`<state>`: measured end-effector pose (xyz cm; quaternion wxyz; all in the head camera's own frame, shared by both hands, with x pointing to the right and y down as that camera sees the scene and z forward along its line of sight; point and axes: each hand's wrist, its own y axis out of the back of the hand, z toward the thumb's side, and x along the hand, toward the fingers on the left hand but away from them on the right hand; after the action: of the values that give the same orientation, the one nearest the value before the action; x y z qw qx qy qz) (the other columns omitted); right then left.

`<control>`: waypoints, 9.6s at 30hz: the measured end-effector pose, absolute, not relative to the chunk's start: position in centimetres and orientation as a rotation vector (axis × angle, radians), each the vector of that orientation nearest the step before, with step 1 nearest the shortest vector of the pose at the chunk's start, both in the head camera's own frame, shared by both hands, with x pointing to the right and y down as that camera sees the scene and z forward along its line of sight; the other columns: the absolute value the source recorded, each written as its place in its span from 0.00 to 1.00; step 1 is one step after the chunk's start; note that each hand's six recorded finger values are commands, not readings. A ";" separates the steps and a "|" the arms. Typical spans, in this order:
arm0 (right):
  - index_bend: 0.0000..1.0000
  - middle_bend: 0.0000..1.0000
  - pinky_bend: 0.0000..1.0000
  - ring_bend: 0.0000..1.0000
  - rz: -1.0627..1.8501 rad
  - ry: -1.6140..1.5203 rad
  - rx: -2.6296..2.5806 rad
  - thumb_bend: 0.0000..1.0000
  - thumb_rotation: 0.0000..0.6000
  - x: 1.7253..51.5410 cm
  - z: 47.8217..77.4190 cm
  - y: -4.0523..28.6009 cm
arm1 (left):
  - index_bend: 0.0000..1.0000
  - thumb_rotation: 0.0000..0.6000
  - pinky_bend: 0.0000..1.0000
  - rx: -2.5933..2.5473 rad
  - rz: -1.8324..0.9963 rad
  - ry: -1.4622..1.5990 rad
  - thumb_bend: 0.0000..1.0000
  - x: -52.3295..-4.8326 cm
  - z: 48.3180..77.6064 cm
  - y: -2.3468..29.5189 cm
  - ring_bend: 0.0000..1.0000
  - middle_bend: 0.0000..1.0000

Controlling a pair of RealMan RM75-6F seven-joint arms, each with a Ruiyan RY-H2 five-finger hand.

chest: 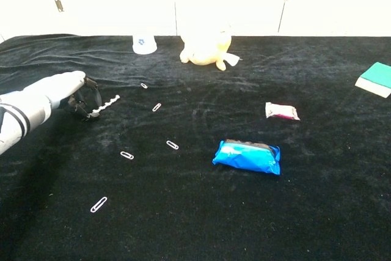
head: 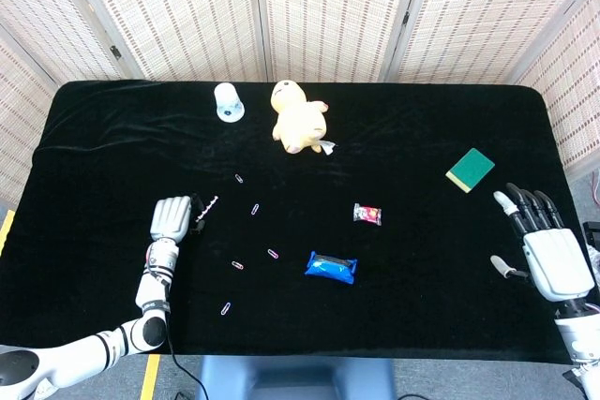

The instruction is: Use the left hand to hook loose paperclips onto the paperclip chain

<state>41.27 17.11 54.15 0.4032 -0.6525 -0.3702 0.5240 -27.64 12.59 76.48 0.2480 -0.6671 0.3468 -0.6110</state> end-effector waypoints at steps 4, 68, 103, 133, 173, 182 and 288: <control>0.00 0.00 0.00 0.00 1.328 -0.945 -1.640 0.23 1.00 41.5 54.0 17.2 | 0.48 1.00 1.00 -1.819 -1.668 0.938 0.41 -27.6 76.7 12.6 1.00 1.00; 0.00 0.00 0.00 0.00 1.354 -0.950 -1.644 0.23 1.00 41.9 54.7 17.1 | 0.74 1.00 1.00 -1.790 -1.656 0.959 0.64 -29.4 76.3 11.9 1.00 1.00; 0.00 0.00 0.00 0.00 1.352 -0.945 -1.649 0.23 1.00 41.4 54.9 17.1 | 0.75 1.00 1.00 -1.820 -1.573 1.038 0.64 -30.3 73.6 11.4 1.00 1.00; 0.00 0.00 0.00 0.00 1.342 -0.957 -1.654 0.23 1.00 41.4 54.5 17.6 | 0.75 1.00 1.00 -1.925 -1.339 1.098 0.64 -26.4 68.5 11.5 1.00 1.00; 0.00 0.00 0.00 0.00 1.401 -1.057 -1.600 0.23 1.00 45.4 53.4 18.1 | 0.75 1.00 1.00 -1.989 -1.303 0.888 0.65 -18.0 73.8 10.4 1.00 1.00; 0.00 0.00 0.00 0.00 1.404 -1.057 -1.602 0.23 1.00 45.4 53.5 18.1 | 0.75 1.00 1.00 -1.968 -1.275 0.949 0.65 -18.5 72.8 9.0 1.00 1.00; 0.00 0.00 0.00 0.00 1.296 -0.967 -1.671 0.23 1.00 42.1 53.4 19.6 | 0.75 1.00 1.00 -1.865 -1.265 0.988 0.65 -25.1 64.5 16.0 1.00 1.00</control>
<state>42.12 19.61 53.40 0.3970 -0.6597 -0.3817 0.5114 -25.10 16.01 64.48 0.3342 -0.7143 0.3784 -0.4846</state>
